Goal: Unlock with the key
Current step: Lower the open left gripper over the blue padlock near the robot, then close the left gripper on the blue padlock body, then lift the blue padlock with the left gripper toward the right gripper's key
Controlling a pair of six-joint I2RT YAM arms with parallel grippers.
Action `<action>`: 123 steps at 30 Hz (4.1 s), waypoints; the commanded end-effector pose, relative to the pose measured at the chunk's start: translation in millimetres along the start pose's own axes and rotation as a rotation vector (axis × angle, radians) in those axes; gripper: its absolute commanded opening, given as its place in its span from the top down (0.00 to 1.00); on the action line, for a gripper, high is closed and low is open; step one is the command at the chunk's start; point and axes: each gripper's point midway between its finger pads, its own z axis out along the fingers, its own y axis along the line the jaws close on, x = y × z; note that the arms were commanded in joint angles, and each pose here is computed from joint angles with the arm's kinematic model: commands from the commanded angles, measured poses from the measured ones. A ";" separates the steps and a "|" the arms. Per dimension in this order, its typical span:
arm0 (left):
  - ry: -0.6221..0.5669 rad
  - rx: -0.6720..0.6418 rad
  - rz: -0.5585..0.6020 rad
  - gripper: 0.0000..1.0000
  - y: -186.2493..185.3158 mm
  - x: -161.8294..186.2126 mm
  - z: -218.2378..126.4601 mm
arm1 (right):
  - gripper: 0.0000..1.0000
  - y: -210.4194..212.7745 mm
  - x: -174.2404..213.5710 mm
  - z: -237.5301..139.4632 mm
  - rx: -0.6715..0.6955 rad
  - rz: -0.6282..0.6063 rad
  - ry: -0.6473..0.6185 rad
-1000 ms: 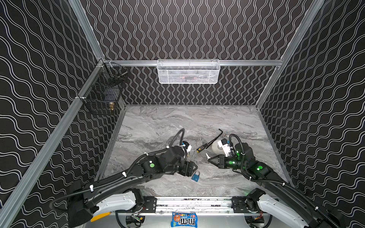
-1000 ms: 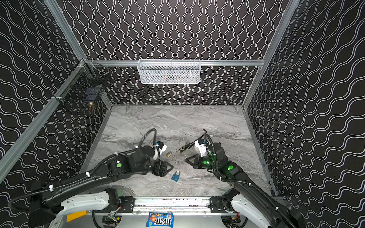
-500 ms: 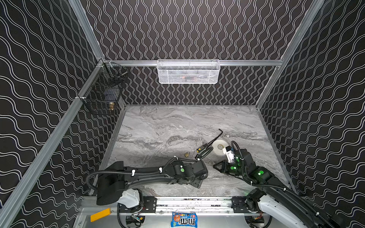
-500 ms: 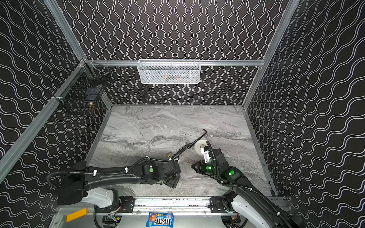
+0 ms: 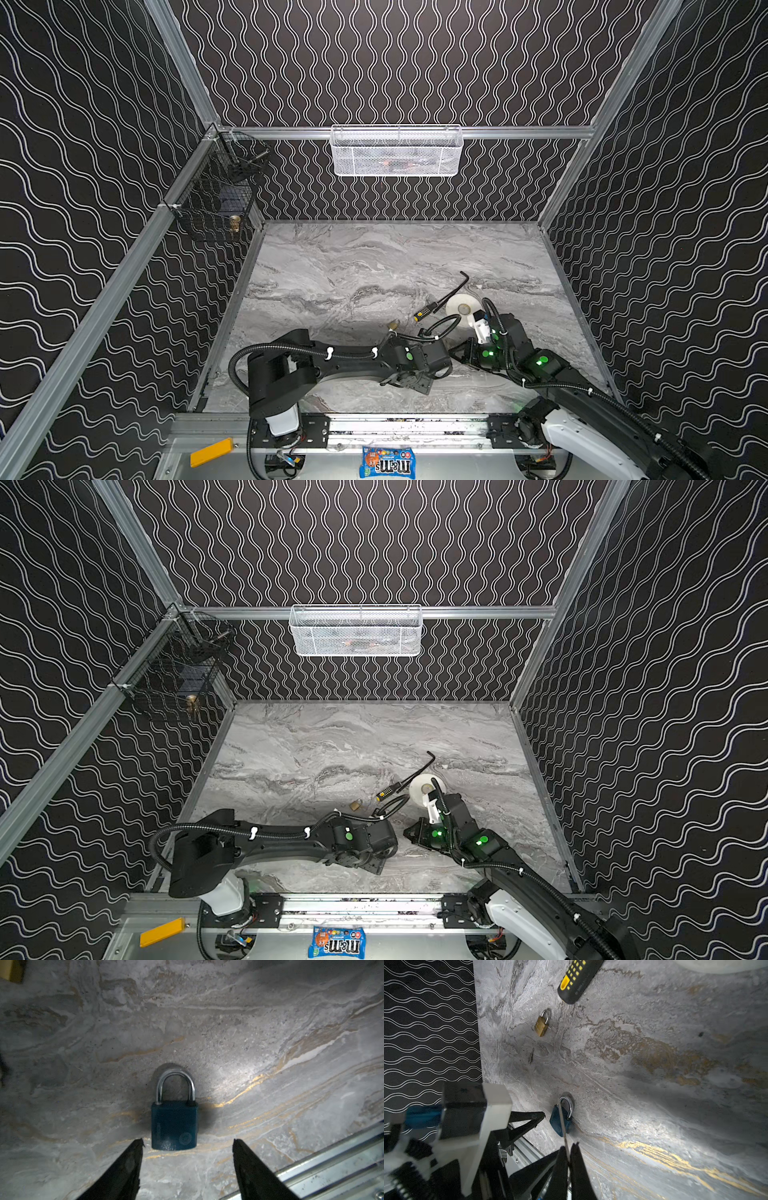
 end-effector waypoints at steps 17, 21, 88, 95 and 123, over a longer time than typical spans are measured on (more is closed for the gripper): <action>0.058 -0.009 -0.093 0.35 -1.7 0.3 24.8 | 1.00 2.6 -12.0 0.4 -0.036 0.017 0.009; 0.065 -0.055 -0.103 0.36 1.1 3.5 24.3 | 1.00 -0.4 -12.2 1.2 -0.040 0.023 0.018; -0.332 0.046 -0.458 0.83 68.5 -69.3 -90.3 | 1.00 60.5 -25.1 22.8 -0.020 -0.149 0.042; -0.429 0.078 -0.579 0.86 86.4 -86.1 -116.3 | 1.00 87.6 -6.3 42.7 -0.051 -0.167 0.030; -0.492 0.094 -0.778 0.92 110.1 -97.1 -125.9 | 1.00 162.0 27.3 65.4 -0.312 -0.179 -0.022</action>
